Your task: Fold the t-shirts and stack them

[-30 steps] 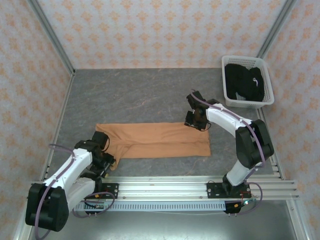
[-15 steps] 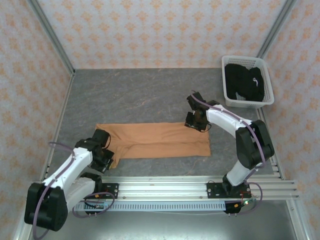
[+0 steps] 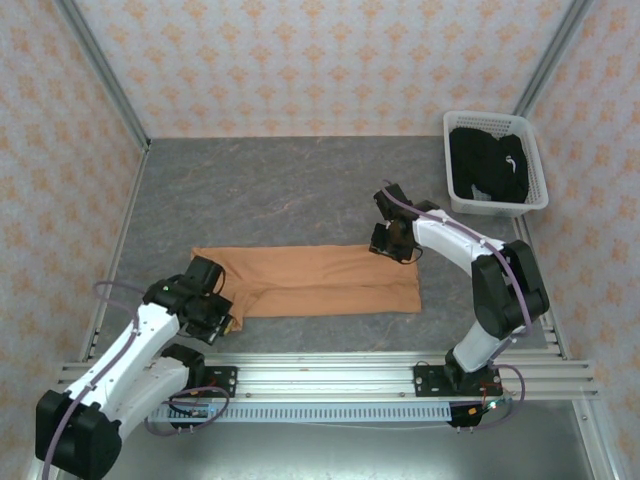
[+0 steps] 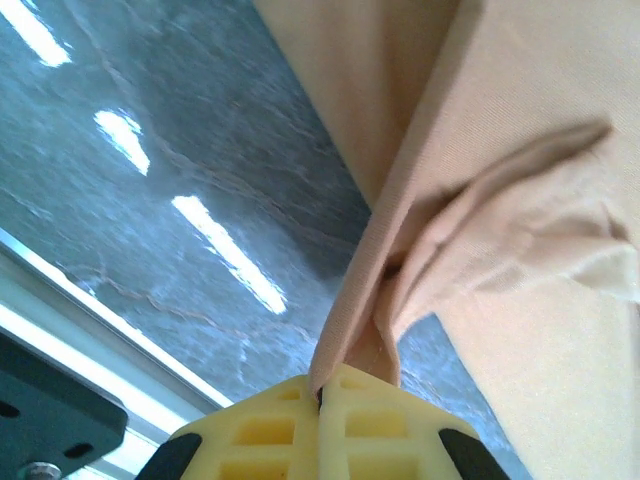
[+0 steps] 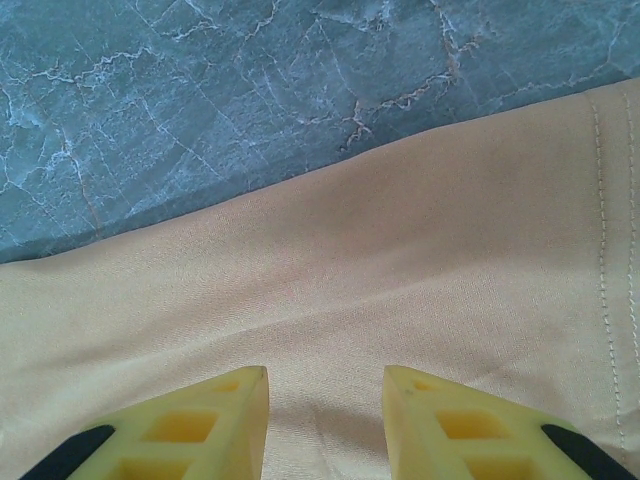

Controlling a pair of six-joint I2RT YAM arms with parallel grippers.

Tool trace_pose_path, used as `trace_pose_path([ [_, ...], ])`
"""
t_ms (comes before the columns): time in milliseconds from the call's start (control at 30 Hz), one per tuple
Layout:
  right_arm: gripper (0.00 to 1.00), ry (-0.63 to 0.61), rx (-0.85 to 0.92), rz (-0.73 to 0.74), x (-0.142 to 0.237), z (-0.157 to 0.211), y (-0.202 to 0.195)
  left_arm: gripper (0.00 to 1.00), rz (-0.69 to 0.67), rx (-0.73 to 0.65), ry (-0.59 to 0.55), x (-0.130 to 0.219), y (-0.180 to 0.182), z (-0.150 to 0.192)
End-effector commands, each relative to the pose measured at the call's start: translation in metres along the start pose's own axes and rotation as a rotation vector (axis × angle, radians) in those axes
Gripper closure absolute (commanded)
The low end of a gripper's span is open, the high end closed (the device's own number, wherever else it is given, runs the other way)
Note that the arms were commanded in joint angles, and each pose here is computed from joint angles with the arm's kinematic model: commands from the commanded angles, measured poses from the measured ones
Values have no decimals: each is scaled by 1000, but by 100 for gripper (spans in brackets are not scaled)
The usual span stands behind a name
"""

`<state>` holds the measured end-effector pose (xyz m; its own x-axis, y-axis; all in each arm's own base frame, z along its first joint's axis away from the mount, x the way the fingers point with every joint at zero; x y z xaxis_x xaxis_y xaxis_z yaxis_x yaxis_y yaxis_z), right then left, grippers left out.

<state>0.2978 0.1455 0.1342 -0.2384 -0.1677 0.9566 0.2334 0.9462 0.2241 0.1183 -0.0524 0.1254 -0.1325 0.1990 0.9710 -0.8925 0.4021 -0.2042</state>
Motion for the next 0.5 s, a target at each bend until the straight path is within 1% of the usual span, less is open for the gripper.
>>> trace_pose_path([
  [0,64,-24,6,0,5,0,-1,100,18,-17,-5,10,-10,6],
  [100,64,-24,3,0,6,0,-1,100,49,-74,-31,21,-23,12],
  [233,64,-22,4,-2,6,1,-1,100,21,-138,-80,35,-30,19],
  [467,64,-17,6,-3,8,1,0,100,20,-145,-112,40,-32,22],
])
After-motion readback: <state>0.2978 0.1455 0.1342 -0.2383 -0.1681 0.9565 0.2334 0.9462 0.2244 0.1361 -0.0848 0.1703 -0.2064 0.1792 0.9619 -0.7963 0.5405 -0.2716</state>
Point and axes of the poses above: each hand's point on the last joint's axis, 136 mm out from that joint toward the fingers, its own x axis back along the fingers, its own y axis along the line the jaws close on, z = x × y, the point moved 7 cm from there along x, back along the fingers, and after that the axes turned 1 degree about x, right-handed, at the moved point
